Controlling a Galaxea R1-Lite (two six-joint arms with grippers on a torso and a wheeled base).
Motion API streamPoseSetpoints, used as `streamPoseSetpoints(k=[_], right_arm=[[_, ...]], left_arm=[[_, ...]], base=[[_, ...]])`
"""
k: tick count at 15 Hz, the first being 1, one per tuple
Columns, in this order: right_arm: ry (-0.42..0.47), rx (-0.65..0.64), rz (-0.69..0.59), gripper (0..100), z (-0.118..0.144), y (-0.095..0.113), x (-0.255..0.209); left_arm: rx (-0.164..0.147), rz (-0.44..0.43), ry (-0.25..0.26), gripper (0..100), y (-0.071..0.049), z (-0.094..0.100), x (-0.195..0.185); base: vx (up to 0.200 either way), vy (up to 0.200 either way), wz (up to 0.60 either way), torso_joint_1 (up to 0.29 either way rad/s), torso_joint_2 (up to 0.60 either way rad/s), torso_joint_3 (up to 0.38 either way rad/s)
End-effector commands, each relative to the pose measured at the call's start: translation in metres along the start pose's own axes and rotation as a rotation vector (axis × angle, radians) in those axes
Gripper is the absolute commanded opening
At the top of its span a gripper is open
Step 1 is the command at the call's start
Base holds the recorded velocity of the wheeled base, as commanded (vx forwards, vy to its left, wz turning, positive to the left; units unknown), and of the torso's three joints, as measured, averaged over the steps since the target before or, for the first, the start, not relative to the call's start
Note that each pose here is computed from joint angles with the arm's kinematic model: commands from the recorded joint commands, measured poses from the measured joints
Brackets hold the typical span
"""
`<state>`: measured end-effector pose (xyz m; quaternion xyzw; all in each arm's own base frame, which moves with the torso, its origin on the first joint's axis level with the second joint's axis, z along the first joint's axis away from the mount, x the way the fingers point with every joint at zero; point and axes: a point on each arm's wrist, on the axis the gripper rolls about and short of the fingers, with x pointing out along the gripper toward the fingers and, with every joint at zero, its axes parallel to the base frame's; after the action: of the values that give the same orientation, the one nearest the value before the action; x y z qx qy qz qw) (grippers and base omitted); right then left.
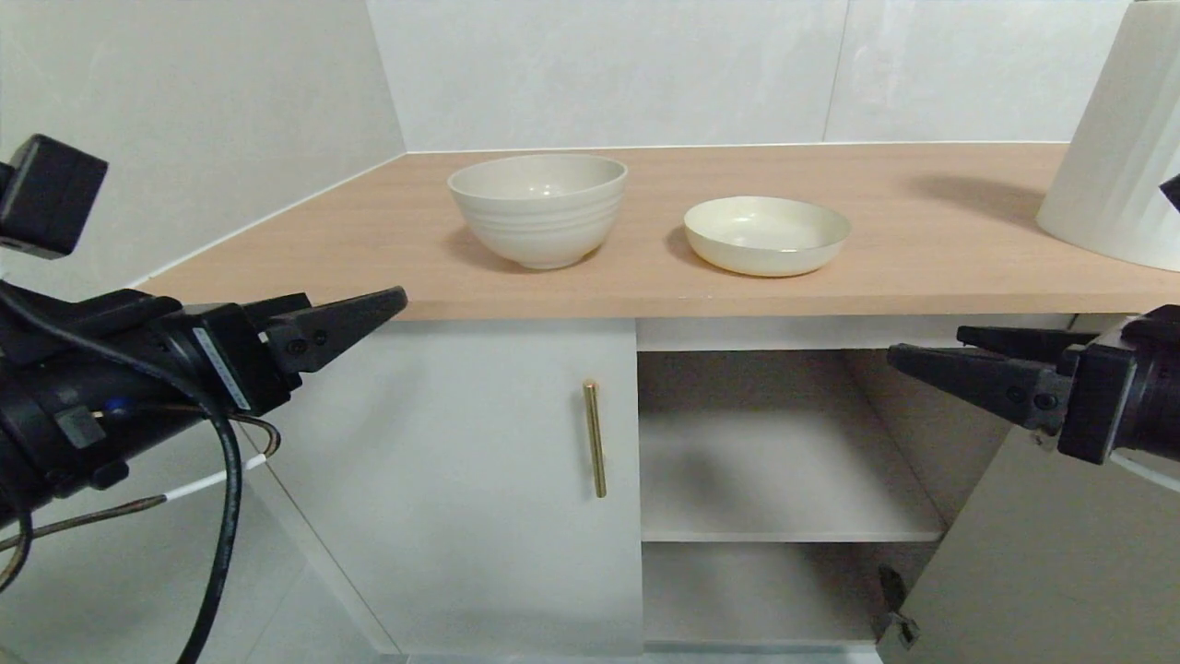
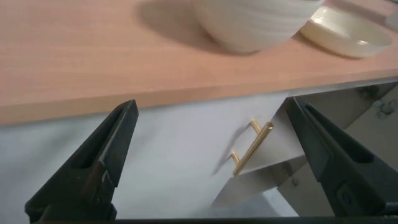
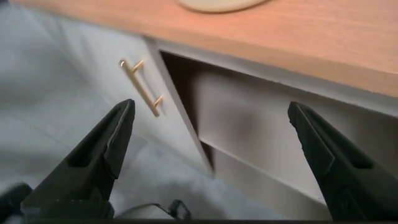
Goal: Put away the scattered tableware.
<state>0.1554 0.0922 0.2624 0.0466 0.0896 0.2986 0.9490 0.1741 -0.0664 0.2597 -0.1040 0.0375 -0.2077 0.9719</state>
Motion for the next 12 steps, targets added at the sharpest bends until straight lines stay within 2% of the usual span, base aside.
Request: streamPoseSetpoints(k=[1, 4, 7, 12], right_arm=[[-0.005, -0.02, 0.004, 100, -0.0033, 0.0003, -0.0072], [-0.038, -0.03, 0.01, 100, -0.0021, 0.0009, -0.0112], [-0.035, -0.037, 0.023, 100, -0.0028, 0.0011, -0.0111], [-0.015, -0.035, 0.021, 100, -0.0054, 0.0002, -0.0055]], left_arm=[[0.002, -0.007, -0.03, 100, -0.0019, 0.0064, -0.0072], [0.001, -0.003, -0.012, 100, -0.0019, 0.0061, -0.0075], [0.0, -0.003, -0.005, 100, -0.0017, 0.0053, -0.0075], [0.0, -0.005, 0.004, 100, -0.0017, 0.0039, -0.0063]], base=[[0.0, 0.0, 0.0, 0.0, 0.0, 0.0], [0.0, 0.0, 0.0, 0.0, 0.0, 0.0], [0.0, 0.0, 0.0, 0.0, 0.0, 0.0], [0.0, 0.0, 0.0, 0.075, -0.25, -0.259]])
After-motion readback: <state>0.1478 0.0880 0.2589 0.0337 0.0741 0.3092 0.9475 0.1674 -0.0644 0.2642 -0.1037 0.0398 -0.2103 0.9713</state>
